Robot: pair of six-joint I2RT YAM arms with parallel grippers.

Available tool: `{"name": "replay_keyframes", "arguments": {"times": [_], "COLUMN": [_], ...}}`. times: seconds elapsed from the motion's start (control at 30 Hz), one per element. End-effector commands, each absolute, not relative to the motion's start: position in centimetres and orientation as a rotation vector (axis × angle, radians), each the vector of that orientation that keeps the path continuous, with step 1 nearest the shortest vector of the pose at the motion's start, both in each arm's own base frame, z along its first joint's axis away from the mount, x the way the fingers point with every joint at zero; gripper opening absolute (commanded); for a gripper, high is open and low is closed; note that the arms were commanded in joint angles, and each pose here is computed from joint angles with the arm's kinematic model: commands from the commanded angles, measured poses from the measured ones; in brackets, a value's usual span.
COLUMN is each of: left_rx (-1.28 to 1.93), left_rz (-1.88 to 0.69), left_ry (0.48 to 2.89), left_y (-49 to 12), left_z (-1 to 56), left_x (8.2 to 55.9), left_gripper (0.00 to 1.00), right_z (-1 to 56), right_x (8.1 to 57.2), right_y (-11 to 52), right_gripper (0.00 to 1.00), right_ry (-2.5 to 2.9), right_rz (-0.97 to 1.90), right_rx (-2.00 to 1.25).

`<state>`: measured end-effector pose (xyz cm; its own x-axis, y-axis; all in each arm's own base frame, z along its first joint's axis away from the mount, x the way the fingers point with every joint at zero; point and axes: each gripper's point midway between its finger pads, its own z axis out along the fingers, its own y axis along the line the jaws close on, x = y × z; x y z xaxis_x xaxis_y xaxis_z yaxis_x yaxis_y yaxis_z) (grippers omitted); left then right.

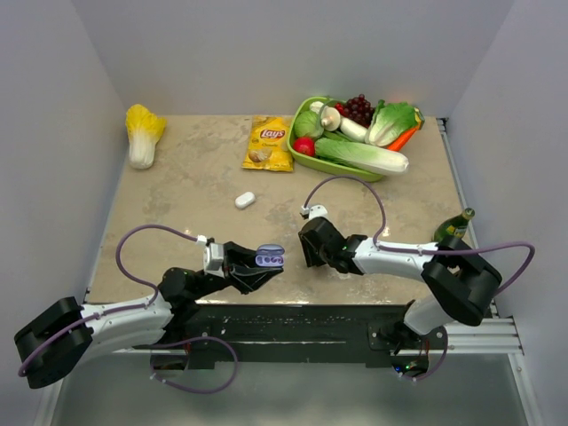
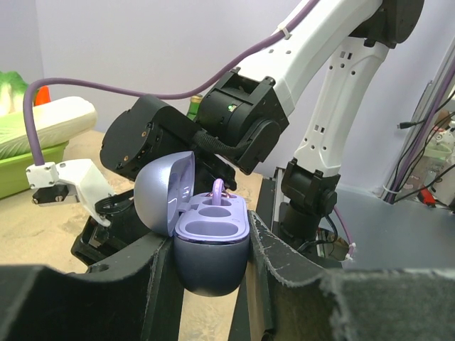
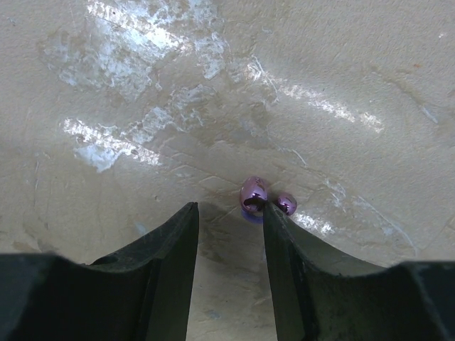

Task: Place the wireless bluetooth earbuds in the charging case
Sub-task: Pick up the earbud from the center of the board.

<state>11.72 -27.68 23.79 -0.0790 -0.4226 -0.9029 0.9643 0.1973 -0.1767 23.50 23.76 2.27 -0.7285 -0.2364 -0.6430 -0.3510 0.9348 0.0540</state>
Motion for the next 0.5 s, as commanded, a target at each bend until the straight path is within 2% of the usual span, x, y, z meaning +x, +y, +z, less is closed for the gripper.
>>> {"name": "replay_keyframes", "arguments": {"times": [0.0,0.47], "left_rx": [0.672,0.671], "left_rz": [-1.284,-1.280], "left_ry": [1.139,1.141], "left_y": [-26.2,-26.2], "left_z": [19.9,19.8], "left_x": [10.8,10.8], "left_gripper": [0.00,0.00], "right_z": [2.3,3.3], "right_x": [23.7,24.8], "right_y": [24.3,24.0], "right_gripper": [0.45,0.44], "right_ry": [2.412,2.373], "right_rz": [0.234,0.188], "right_rx": [-0.405,-0.372]}}
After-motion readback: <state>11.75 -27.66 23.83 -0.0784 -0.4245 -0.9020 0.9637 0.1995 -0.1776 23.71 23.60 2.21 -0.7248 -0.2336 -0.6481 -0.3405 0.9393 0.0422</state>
